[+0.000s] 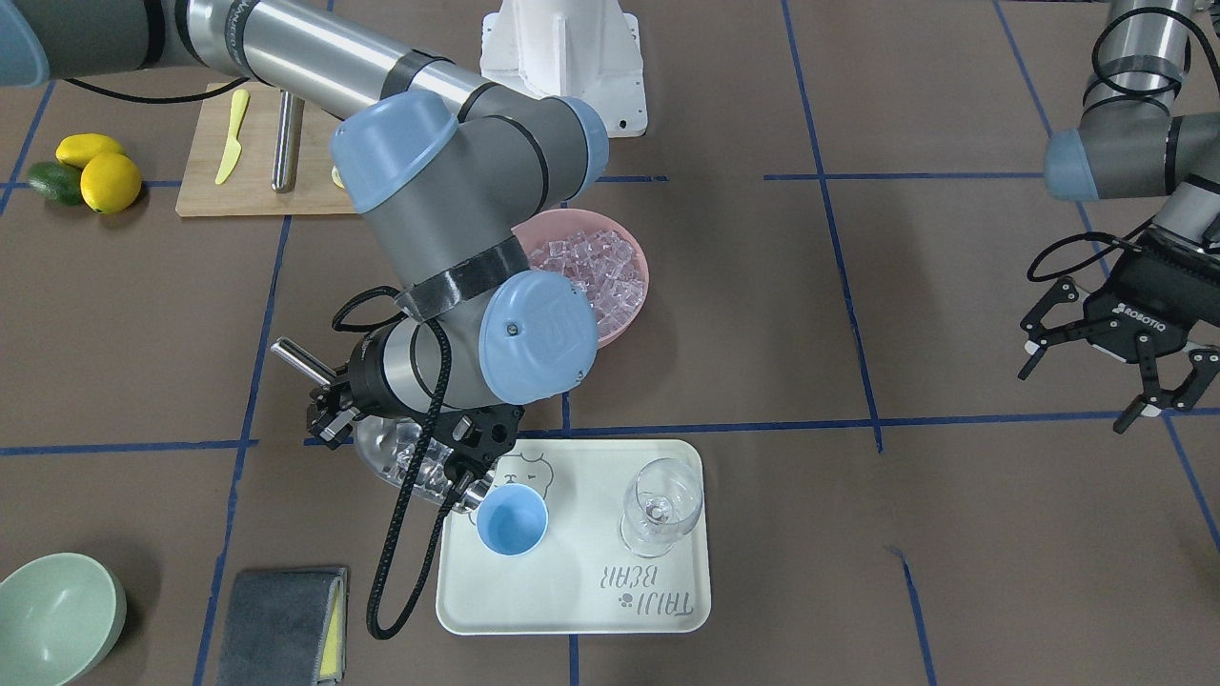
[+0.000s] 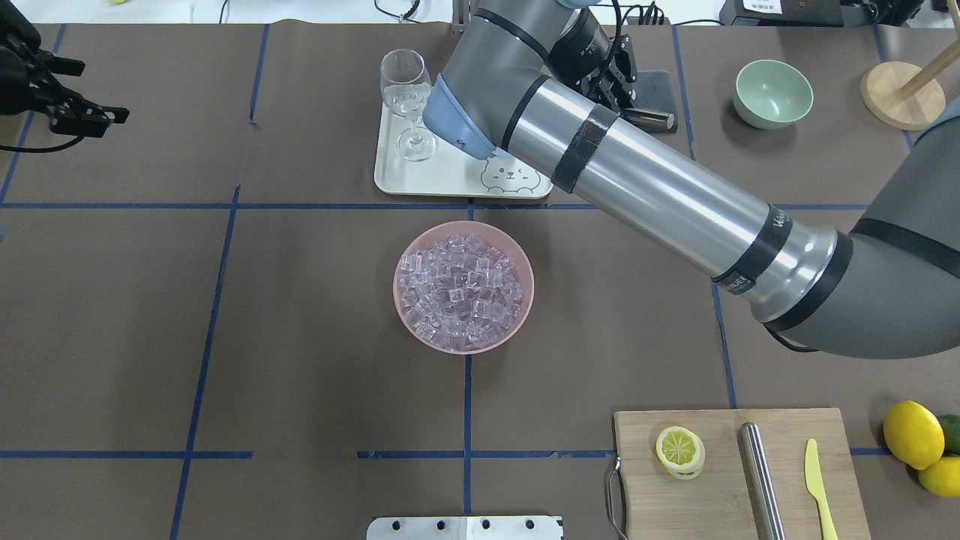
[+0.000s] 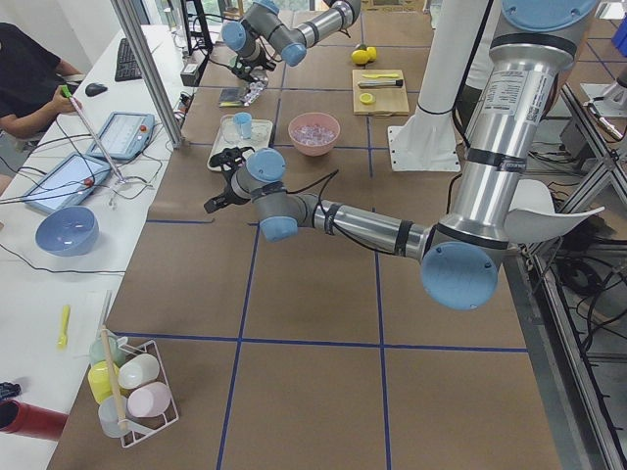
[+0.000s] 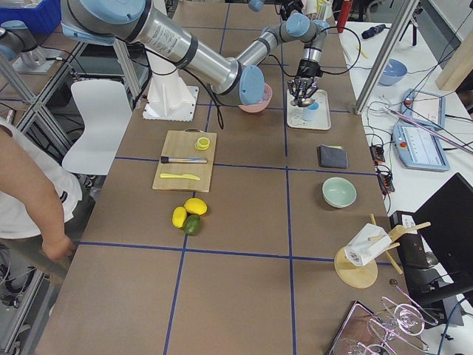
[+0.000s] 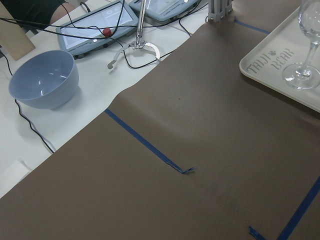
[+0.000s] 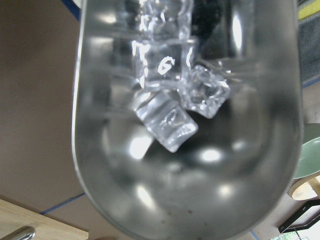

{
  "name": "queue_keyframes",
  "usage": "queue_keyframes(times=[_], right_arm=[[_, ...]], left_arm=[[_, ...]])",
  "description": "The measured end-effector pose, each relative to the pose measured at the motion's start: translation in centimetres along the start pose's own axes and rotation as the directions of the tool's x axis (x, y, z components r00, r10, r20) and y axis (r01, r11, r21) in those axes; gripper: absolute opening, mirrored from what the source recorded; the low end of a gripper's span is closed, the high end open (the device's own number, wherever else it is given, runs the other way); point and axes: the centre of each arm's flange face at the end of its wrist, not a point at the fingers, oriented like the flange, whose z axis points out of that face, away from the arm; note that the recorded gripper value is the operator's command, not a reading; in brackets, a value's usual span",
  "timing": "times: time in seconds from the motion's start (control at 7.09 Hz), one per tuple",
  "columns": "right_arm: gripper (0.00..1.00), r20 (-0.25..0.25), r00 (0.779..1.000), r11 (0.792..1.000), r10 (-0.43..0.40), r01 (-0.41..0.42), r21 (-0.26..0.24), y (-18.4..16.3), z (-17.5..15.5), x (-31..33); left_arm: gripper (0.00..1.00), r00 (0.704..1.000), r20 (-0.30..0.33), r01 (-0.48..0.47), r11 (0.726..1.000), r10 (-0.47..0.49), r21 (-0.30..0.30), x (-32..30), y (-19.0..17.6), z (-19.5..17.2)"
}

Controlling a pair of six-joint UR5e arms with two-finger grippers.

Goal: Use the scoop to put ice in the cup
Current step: 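Tilt the scoop with the right gripper to pour ice into the clear glass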

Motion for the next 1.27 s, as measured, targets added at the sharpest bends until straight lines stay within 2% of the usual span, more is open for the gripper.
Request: queue_keyframes(times=[0.85,1.27], right_arm=[[0.00,-0.059,0.998,0.999,-0.033,0.031,-0.022,0.17,-0.37,0.40],[0.00,-0.090,0.994,0.997,-0.060,0.055,-0.061,0.56,-0.18,0.78]], left_arm=[[1.00,1.000,0.000,0.000,1.000,0.000,-0.001,-0.02,0.09,0.01],[1.00,1.000,0.000,0.000,1.000,0.000,-0.001,-0.02,0.09,0.01]])
